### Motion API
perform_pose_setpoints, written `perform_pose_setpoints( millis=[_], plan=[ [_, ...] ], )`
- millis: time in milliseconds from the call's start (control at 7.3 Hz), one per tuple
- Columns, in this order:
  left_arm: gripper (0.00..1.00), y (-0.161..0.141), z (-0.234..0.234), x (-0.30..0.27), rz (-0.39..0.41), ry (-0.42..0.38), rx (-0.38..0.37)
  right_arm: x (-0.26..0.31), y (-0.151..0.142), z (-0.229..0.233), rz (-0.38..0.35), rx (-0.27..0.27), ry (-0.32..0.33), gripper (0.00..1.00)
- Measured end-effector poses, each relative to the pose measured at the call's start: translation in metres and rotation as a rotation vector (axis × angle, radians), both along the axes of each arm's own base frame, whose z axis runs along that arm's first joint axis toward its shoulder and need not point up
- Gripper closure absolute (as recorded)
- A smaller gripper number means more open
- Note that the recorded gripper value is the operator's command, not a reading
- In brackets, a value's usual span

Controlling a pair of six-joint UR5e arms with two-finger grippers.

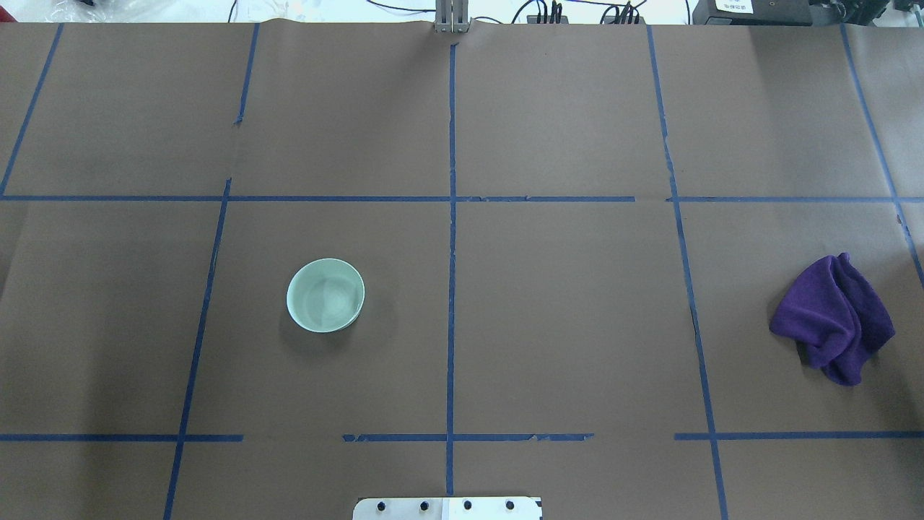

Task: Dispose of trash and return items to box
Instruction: 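Lift the yellow cup with the left gripper into the clear bin, then reach the right gripper down and grasp the purple cloth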

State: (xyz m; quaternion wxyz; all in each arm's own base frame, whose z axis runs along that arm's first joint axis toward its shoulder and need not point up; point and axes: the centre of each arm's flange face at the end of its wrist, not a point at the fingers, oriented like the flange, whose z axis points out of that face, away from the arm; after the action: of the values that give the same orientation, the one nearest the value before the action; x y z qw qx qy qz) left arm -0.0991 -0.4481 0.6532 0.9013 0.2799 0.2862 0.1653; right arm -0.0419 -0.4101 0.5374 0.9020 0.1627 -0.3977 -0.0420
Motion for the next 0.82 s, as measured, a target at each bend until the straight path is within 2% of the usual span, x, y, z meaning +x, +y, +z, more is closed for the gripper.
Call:
perform_pose_setpoints(
  millis=[274, 411, 548, 685, 822],
  plan=[
    [0.00, -0.006, -0.045, 0.000, 0.000, 0.000, 0.008, -0.068, 0.008, -0.010, 0.033, -0.049, -0.011, 0.02],
    [0.00, -0.009, -0.053, 0.000, 0.000, 0.000, 0.017, -0.110, 0.017, -0.006, 0.057, -0.056, 0.008, 0.02],
    [0.00, -0.013, -0.059, -0.001, -0.001, -0.001, 0.026, -0.142, 0.026, 0.007, 0.066, -0.052, 0.036, 0.07],
    [0.00, -0.016, -0.062, -0.001, -0.001, -0.001, 0.031, -0.165, 0.034, 0.026, 0.060, -0.040, 0.062, 0.31],
    [0.00, -0.017, -0.064, -0.001, 0.000, -0.001, 0.034, -0.177, 0.042, 0.046, 0.046, -0.030, 0.084, 0.66]
  ],
)
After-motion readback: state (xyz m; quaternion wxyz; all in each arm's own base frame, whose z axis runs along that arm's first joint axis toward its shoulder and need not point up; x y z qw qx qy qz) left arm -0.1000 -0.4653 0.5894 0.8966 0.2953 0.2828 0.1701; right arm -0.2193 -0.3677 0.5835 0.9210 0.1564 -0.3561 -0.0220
